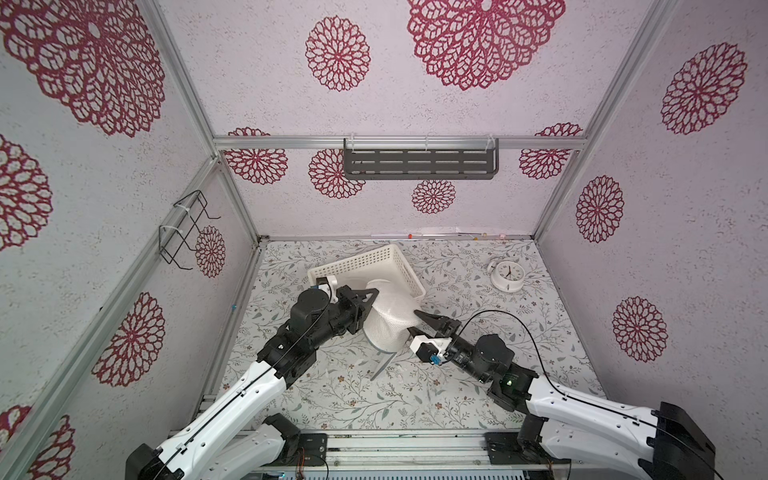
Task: Turn the laundry bag inside out
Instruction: Turn over the laundry bag.
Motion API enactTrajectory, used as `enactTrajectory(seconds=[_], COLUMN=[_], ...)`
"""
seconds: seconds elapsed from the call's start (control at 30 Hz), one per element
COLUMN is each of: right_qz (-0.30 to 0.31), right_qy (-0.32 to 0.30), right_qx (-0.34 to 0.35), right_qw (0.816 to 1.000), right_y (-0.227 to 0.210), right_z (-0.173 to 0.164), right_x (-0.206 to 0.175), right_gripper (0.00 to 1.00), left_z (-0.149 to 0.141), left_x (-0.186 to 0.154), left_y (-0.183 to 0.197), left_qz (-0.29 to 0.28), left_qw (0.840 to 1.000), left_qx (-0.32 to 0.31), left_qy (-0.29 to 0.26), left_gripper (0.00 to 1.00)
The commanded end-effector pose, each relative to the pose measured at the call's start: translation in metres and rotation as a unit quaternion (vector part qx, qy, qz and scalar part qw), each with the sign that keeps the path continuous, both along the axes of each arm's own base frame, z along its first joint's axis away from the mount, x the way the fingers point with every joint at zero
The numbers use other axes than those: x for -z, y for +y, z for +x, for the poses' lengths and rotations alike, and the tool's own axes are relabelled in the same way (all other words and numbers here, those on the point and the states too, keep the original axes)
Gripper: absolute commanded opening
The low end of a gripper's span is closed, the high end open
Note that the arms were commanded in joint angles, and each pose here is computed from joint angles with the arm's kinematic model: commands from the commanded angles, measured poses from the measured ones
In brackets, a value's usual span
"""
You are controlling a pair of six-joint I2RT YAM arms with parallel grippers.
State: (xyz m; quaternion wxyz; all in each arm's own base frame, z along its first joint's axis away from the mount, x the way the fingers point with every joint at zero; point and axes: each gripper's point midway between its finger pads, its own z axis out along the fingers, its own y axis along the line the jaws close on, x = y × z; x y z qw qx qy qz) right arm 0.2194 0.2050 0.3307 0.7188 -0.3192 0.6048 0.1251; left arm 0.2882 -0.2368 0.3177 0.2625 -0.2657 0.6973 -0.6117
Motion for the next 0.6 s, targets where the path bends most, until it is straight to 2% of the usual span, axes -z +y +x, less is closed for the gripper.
enactTrajectory(seconds=[0.0,0.13,0.27,0.4,0.5,0.57], right_qz=[-0.021,-0.072,-0.138,-0.176,-0.182,-0.181], right_qy=[-0.041,-0.110,-0.153,-0.190,-0.210,-0.220], right_qx=[-0.053,-0.100,-0.108,-0.101,-0.089,-0.072], right_qw=[0.998,0.986,0.972,0.961,0.957,0.956], right_y=[0.008,0.031,0.054,0.069,0.075,0.076], right_z=[-0.020,-0.033,-0.024,-0.013,-0.006,0.001], right_x=[0.000,0.007,0.018,0.027,0.025,0.022], right_gripper=[0.72,0.71,0.72,0.71,0.66,0.59], left_z=[-0.001,-0.003,-0.005,-0.007,-0.008,-0.009], left_x=[0.014,0.014,0.014,0.012,0.013,0.016], left_y=[0.014,0.012,0.011,0.011,0.011,0.011], left_qz=[0.021,0.015,0.008,0.002,-0.001,-0.003], left_qw=[0.999,0.999,0.999,0.999,0.998,0.998], left_qx=[-0.032,-0.025,-0.021,-0.019,-0.017,-0.015], left_qy=[0.031,0.041,0.048,0.048,0.053,0.057], left_gripper=[0.00,0.00,0.00,0.00,0.00,0.00])
